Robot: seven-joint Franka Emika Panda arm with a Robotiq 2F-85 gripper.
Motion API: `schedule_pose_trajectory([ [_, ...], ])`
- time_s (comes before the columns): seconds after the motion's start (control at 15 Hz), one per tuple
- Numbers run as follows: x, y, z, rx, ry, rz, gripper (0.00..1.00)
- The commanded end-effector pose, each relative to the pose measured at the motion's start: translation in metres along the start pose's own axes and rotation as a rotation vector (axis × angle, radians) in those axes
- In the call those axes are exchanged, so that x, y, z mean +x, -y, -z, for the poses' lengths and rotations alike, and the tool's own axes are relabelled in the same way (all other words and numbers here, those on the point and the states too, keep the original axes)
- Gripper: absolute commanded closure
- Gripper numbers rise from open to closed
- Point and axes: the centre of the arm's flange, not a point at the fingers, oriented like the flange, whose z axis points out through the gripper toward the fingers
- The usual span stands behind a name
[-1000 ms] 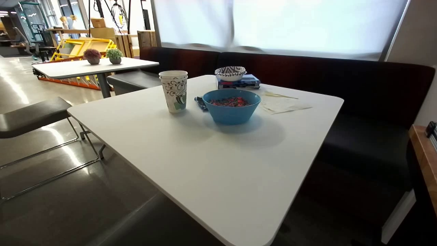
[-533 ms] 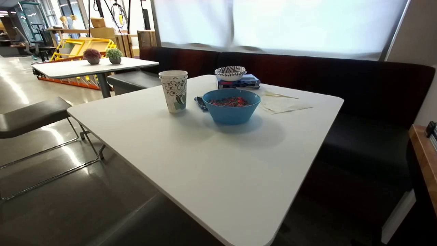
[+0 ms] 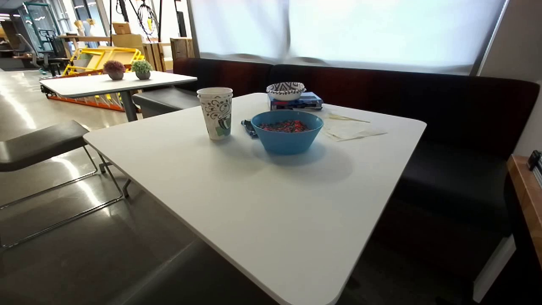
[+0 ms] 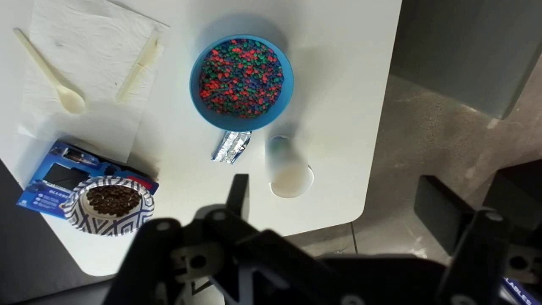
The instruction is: Move the blue plastic to the right
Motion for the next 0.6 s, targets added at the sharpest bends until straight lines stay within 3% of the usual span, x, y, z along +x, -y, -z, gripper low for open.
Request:
schedule_pose_trajectory([
  [0.0,0.035,-0.018,0.006,0.029,-0.037,-0.015,0.00],
  [0.33,0.090,-0.055,0.006,0.005,-0.074,-0.043,0.00],
  [0.53,0.121,-0.064,-0.030,-0.024,-0.067,-0.094,0.00],
])
